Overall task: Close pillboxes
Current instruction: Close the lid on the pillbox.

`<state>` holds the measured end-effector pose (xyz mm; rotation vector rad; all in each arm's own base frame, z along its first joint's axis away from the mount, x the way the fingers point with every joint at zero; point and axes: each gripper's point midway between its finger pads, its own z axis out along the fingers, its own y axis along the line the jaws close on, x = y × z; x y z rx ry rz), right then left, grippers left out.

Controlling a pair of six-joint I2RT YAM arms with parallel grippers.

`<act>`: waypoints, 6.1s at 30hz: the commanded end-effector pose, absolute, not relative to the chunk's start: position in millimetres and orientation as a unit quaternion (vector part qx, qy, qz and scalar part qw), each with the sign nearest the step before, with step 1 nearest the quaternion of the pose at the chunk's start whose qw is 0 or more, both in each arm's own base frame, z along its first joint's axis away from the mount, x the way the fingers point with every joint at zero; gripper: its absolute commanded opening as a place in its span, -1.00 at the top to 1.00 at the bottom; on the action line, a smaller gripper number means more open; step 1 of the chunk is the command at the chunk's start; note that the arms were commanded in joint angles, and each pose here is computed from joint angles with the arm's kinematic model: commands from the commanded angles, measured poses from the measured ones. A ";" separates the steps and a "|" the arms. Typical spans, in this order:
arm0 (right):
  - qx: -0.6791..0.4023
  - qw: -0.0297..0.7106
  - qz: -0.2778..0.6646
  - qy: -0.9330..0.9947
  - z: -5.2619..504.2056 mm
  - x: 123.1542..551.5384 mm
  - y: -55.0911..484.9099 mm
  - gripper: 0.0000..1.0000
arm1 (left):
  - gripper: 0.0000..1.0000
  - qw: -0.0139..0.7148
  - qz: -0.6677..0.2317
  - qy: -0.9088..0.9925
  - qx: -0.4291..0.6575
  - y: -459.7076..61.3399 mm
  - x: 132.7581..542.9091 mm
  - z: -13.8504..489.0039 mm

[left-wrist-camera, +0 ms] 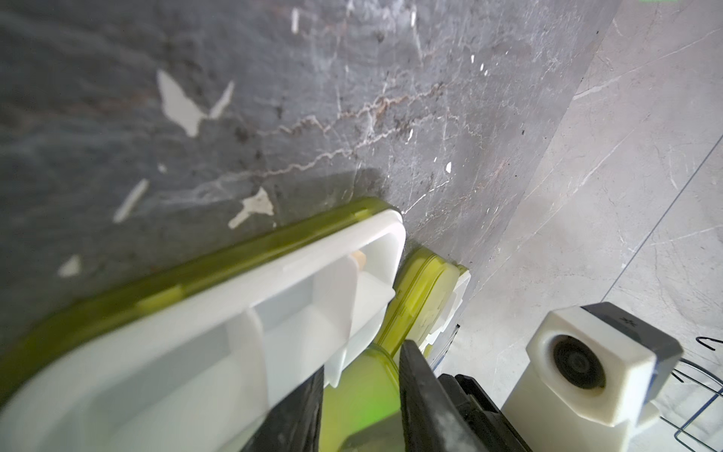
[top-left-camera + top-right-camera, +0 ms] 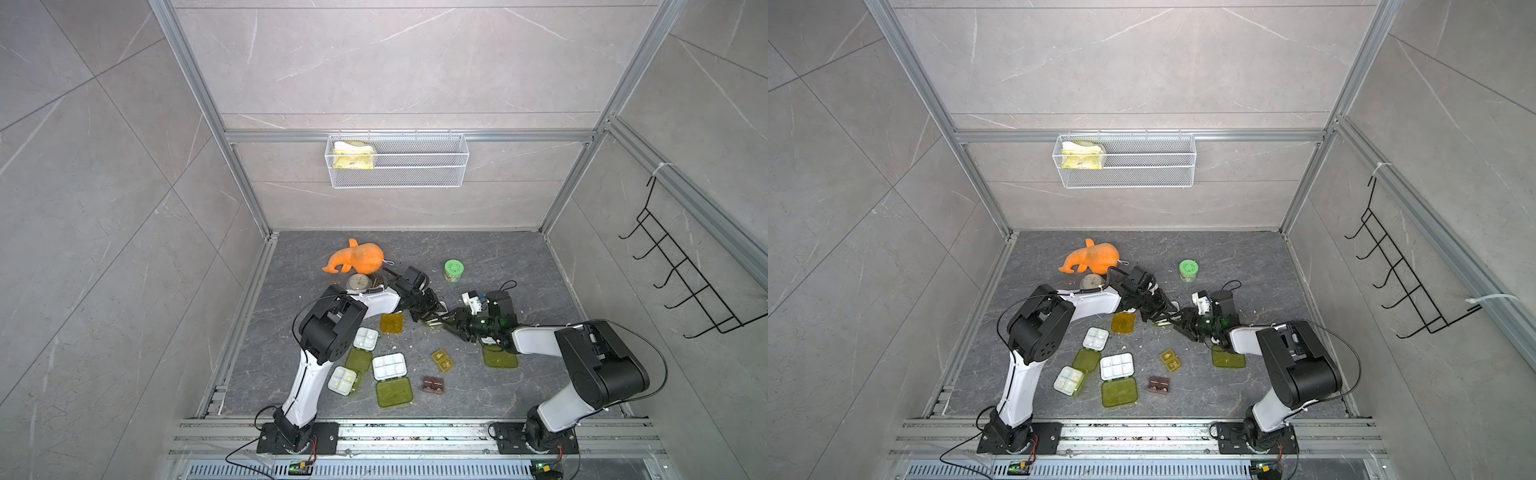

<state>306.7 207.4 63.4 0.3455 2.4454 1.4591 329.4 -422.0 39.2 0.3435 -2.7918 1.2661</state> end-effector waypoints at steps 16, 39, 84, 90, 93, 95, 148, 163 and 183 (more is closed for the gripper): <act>0.097 0.115 0.473 0.868 89.8 307.5 206.8 -0.06 | 0.24 0.089 0.374 -0.913 0.135 -404.3 290.1 38.1; 0.091 0.106 0.482 0.865 94.3 311.7 212.1 -0.08 | 0.13 0.069 0.405 -0.901 0.138 -399.7 305.0 70.1; 0.065 0.113 0.496 0.858 115.1 330.0 233.7 -0.08 | 0.15 -0.026 0.402 -0.903 0.150 -316.5 340.1 124.9; 0.044 0.116 0.420 0.899 116.5 315.9 214.2 -0.08 | 0.17 -0.016 0.363 -0.927 0.093 -343.1 327.9 115.8; 0.039 0.103 0.335 0.936 109.0 305.4 190.6 -0.08 | 0.18 -0.006 0.350 -0.934 0.075 -353.7 325.6 108.3; 0.034 0.095 0.294 0.950 108.6 297.2 177.8 -0.08 | 0.19 0.000 0.344 -0.937 0.068 -357.5 325.9 103.7; -0.033 0.064 0.376 0.924 119.7 288.0 206.4 -0.08 | 0.20 0.024 0.317 -0.946 0.068 -353.1 324.5 68.5; -0.055 0.031 0.372 0.926 85.0 327.8 223.2 -0.16 | 0.17 0.019 0.333 -0.936 0.113 -338.1 306.6 56.5; -0.061 -0.021 0.384 0.921 48.1 332.7 232.9 -0.19 | 0.16 0.028 0.330 -0.934 0.136 -321.3 313.7 22.6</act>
